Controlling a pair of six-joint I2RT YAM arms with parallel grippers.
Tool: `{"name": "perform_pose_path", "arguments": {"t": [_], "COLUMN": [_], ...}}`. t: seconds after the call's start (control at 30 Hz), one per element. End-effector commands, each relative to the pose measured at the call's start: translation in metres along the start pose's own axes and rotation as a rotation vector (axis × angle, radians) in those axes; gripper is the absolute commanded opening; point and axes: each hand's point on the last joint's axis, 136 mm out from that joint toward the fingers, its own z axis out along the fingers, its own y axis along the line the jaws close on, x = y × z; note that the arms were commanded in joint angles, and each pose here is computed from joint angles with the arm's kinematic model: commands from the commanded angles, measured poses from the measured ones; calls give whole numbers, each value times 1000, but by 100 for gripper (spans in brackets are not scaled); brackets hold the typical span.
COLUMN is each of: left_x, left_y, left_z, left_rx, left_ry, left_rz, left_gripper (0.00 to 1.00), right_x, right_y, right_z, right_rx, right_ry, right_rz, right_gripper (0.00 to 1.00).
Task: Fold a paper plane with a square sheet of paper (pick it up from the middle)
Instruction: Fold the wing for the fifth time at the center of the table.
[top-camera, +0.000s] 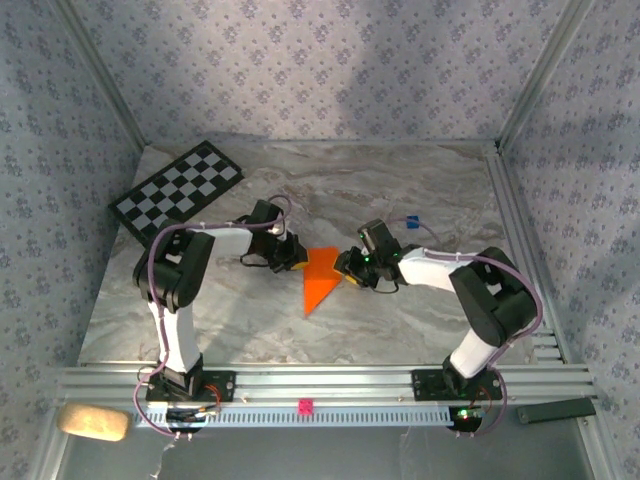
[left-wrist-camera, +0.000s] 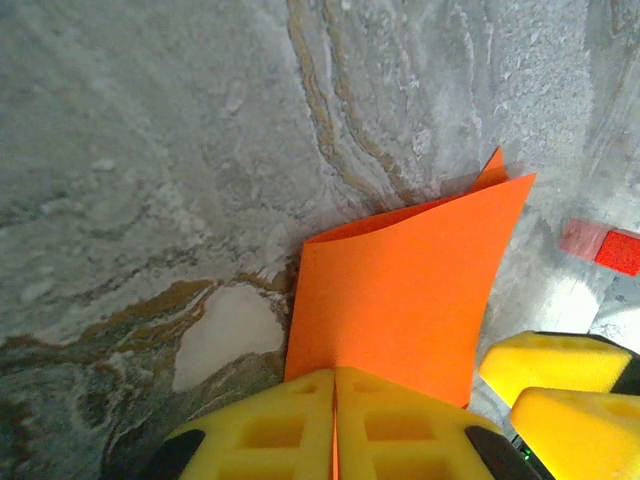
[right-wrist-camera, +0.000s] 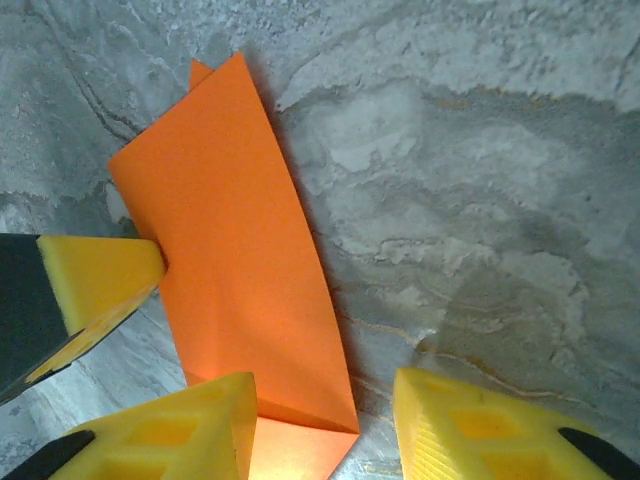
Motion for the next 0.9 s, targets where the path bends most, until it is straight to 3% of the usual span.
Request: {"name": "perform_pose_path", "arguments": {"t": [0.0,0.87], "left_x": [14,10], "left_y": [29,21], "left_z": [9,2], "left_rx": [-77,-68], "left_ry": [32,16], "left_rz": [-17,18], "left_gripper": [8,8], "right_x": [-2,-11], "right_y": [5,34], "right_z": [2,8], "right_rx": [-20,-169], "right_ry": [33,56], "right_rz": [-2,-63], "right_gripper": [42,34]}}
